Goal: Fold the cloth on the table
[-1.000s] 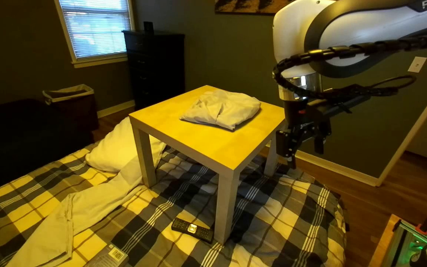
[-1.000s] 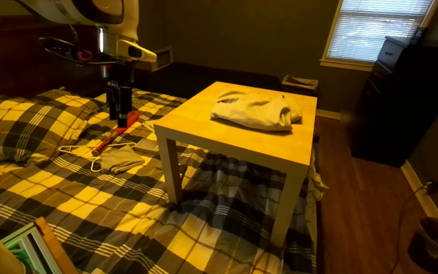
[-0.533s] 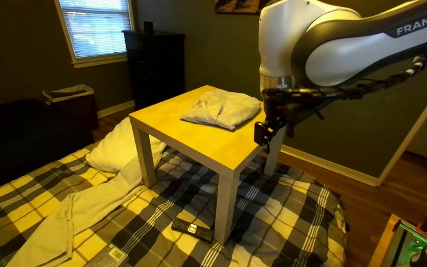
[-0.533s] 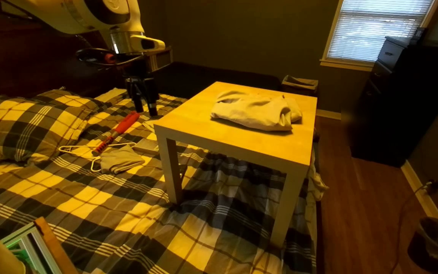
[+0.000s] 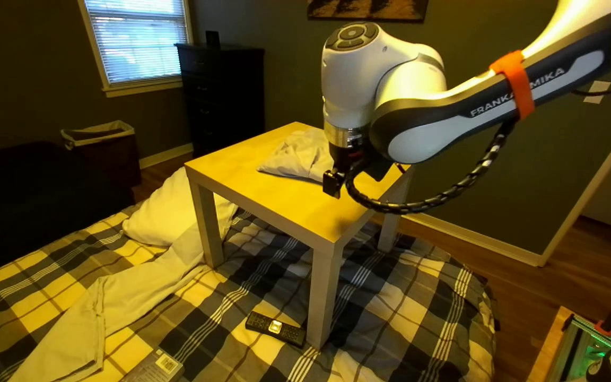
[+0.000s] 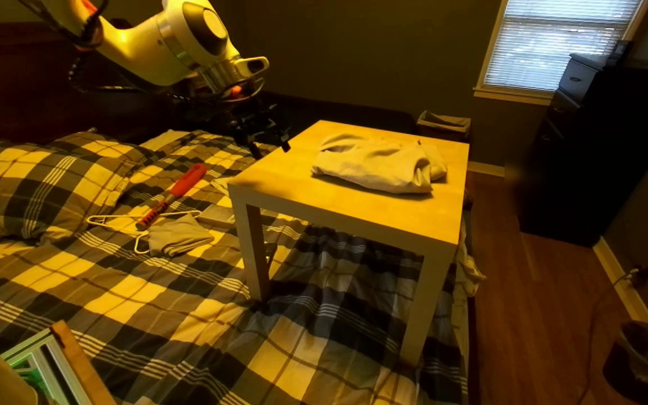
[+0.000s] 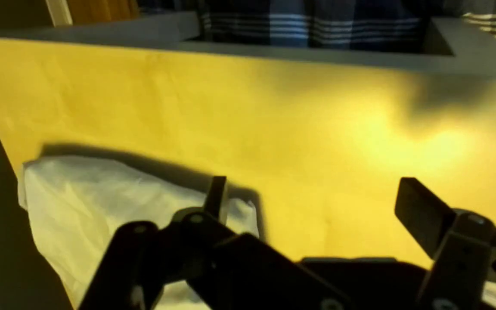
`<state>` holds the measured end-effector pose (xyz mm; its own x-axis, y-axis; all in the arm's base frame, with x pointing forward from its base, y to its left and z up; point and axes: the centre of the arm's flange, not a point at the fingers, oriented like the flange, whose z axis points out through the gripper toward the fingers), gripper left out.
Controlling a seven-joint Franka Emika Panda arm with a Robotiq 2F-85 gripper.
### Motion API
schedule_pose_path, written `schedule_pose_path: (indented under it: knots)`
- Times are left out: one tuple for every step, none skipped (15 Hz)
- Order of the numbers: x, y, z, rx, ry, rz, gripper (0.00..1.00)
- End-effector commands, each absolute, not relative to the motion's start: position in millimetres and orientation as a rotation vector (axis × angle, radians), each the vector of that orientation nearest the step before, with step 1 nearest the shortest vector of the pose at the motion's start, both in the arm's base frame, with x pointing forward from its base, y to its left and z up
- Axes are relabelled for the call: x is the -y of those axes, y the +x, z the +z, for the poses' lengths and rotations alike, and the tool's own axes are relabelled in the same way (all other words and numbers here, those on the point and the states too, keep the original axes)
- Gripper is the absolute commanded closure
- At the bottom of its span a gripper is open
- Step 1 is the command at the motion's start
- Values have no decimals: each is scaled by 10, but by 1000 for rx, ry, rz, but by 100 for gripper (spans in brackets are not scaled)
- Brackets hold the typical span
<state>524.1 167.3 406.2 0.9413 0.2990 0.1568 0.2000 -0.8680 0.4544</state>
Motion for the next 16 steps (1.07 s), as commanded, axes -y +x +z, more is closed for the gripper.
schedule_pose_path:
  knots:
    - [-1717,5757,3879,-510,2533,433,0]
    - [-1710,5850,3844,-537,2499,464,0]
    - [-1699,5934,3812,-564,2466,491,0]
    - [-1689,6009,3780,-581,2436,514,0]
    - [-1675,6078,3750,-600,2402,534,0]
    - [-1659,6137,3715,-607,2384,546,0]
    - [-1641,6191,3678,-606,2365,561,0]
    - [-1627,6239,3649,-599,2350,575,0]
    - [-1606,6291,3613,-589,2331,590,0]
    - [-1590,6330,3581,-578,2321,601,0]
    - [-1571,6366,3537,-567,2311,603,0]
    - [-1558,6398,3505,-558,2307,603,0]
    - [-1546,6424,3454,-553,2303,600,0]
    - [-1543,6447,3422,-546,2301,603,0]
    - [-1541,6468,3376,-543,2292,608,0]
    - [-1544,6486,3338,-537,2287,615,0]
